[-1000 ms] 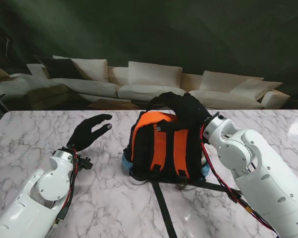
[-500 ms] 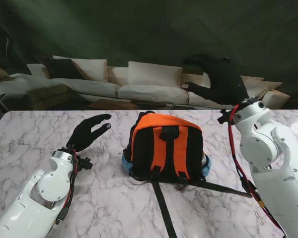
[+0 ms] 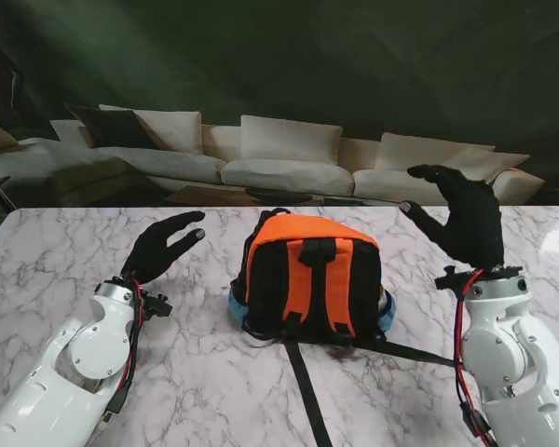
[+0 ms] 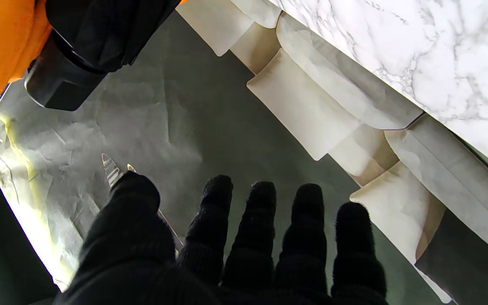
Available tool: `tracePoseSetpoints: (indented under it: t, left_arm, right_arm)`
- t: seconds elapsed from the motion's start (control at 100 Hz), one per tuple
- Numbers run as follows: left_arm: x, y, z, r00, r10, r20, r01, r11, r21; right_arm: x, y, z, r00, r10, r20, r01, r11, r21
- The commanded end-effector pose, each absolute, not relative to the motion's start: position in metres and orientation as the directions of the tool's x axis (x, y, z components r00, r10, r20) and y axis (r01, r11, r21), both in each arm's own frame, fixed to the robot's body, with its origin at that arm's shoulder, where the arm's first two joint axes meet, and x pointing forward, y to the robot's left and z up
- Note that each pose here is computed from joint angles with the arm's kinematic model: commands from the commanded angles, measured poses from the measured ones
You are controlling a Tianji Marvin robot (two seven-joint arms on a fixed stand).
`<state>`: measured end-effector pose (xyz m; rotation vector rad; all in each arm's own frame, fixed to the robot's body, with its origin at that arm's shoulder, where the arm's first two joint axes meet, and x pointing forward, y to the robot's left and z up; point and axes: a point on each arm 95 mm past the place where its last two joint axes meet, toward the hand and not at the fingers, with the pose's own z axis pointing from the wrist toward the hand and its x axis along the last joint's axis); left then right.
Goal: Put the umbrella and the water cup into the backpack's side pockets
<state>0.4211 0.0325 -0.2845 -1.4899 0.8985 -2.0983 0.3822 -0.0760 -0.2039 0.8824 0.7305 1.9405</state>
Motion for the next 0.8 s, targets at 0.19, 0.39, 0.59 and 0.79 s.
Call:
tracePoseSetpoints:
  t: [0.19, 0.39, 0.59, 0.79]
  left_arm:
    - [0.423, 0.031, -0.292, -0.332, -0.65, 0.684, -0.061, -0.709, -0.703]
    - [0.425, 0.03, -0.295, -0.32, -0.647, 0.692, -0.068, -0.713, -0.698]
    - [0.425, 0.032, -0.294, -0.325, -0.644, 0.693, -0.062, -0.717, -0.695]
    - [0.424, 0.032, -0.292, -0.331, -0.646, 0.688, -0.064, -0.712, -0.699]
  right_arm:
    - [0.374, -0.072, -0.284, -0.239, 0.889, 0.391, -0.349, -0.455, 0.819]
    - [0.377, -0.069, -0.295, -0.206, 0.871, 0.445, -0.306, -0.49, 0.817]
    - [0.384, -0.065, -0.3, -0.201, 0.863, 0.464, -0.278, -0.504, 0.818]
    - [0.386, -0.056, -0.303, -0.222, 0.862, 0.456, -0.219, -0.5, 0.838]
